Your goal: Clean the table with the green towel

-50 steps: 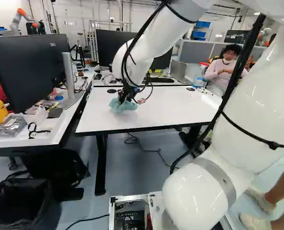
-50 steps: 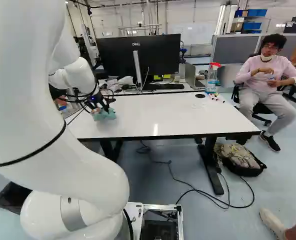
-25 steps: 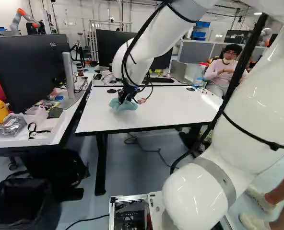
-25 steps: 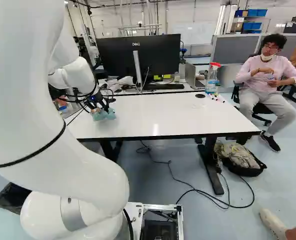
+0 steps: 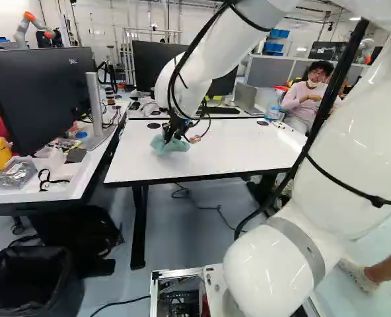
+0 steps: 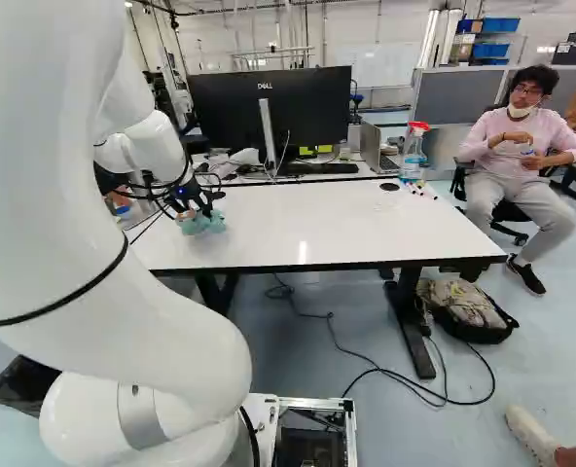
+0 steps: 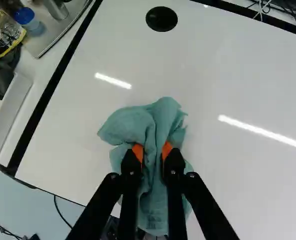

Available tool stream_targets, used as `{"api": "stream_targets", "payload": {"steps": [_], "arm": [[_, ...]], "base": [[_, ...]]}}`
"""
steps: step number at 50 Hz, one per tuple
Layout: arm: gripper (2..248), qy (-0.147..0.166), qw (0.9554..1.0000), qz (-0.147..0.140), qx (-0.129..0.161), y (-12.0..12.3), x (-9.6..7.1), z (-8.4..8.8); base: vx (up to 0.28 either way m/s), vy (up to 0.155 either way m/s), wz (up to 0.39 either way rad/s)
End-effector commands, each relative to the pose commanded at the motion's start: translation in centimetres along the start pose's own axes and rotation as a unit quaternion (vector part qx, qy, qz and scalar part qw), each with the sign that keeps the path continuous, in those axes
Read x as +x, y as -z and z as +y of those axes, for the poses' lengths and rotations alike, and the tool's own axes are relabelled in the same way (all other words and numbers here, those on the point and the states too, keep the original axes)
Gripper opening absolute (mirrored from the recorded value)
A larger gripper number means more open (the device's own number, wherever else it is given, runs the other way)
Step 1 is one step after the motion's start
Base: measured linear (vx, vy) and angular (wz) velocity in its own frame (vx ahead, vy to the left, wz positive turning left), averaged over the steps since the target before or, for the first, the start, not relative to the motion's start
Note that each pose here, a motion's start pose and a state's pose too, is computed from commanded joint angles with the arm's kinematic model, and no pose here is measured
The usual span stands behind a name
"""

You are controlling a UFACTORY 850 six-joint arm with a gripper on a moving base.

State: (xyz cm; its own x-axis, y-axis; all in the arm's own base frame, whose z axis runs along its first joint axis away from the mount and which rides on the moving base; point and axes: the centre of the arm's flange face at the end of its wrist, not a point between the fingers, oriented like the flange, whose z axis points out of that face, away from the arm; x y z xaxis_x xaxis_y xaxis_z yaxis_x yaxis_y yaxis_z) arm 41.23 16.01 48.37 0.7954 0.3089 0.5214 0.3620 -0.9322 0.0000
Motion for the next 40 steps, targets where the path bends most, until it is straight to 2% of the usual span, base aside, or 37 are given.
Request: {"api": "stream_targets", "payload": {"steps": [40], "arm": [[59, -0.066, 0.9969, 0.011, -0.042, -0.6, 1.3, 7.2]], "base": [[0.0, 0.0, 0.0]]}}
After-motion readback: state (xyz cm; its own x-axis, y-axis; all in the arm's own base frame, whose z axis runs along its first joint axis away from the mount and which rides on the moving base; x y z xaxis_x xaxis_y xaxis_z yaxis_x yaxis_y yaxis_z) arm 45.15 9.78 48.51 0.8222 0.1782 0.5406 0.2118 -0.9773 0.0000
